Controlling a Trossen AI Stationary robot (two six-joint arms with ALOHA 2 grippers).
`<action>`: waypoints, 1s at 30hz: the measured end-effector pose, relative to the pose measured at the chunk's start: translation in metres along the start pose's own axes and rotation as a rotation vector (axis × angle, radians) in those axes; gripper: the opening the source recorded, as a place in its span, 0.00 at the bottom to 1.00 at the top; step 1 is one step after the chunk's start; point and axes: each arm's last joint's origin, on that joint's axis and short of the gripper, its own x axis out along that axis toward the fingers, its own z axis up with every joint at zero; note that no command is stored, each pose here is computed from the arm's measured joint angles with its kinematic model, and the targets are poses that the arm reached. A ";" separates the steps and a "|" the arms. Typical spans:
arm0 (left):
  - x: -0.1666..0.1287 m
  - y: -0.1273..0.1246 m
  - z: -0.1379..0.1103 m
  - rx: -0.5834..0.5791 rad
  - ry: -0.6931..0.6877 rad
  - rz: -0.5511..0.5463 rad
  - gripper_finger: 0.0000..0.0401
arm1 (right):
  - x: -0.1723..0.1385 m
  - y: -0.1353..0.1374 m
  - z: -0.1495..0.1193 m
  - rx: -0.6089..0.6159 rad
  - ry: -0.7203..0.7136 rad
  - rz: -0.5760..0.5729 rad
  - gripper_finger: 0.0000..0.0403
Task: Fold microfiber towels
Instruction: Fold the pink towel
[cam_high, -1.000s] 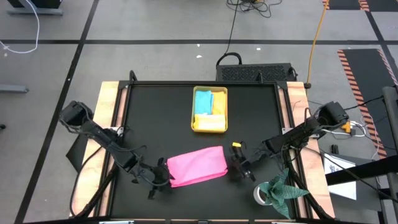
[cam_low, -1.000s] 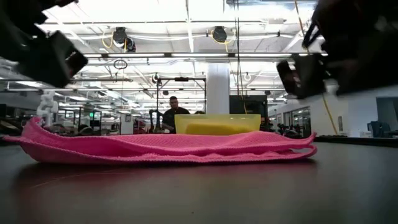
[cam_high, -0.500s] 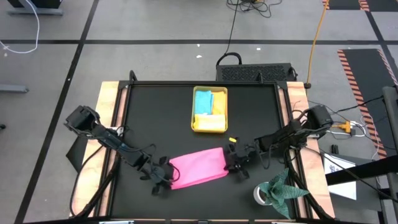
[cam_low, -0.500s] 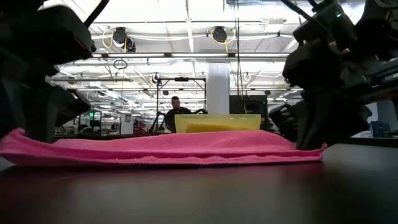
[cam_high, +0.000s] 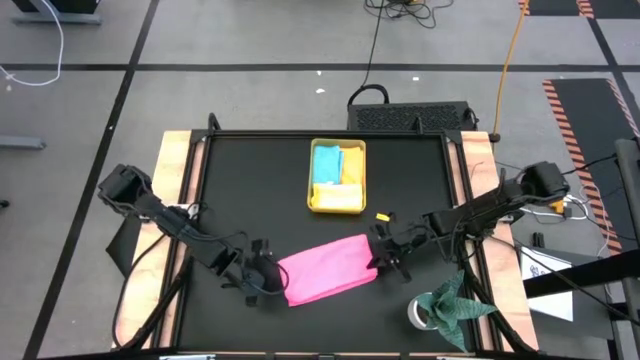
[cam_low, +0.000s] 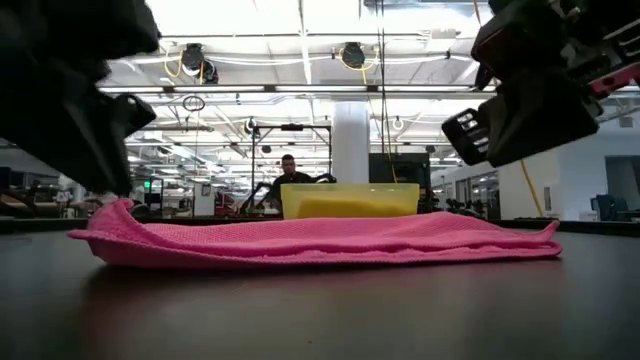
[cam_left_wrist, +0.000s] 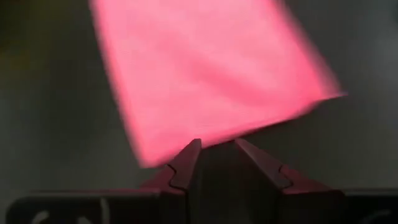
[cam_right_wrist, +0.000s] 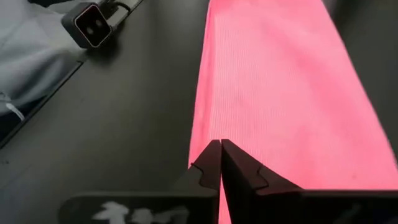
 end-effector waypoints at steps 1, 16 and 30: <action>0.003 0.003 -0.002 0.017 0.007 0.056 0.24 | -0.001 0.000 0.001 -0.010 -0.007 0.000 0.00; 0.032 0.028 -0.029 -0.035 0.081 0.229 0.24 | 0.041 -0.023 -0.031 0.078 0.081 -0.088 0.00; -0.001 0.024 -0.007 -0.053 -0.066 0.197 0.24 | 0.026 -0.009 -0.007 -0.002 -0.051 0.059 0.00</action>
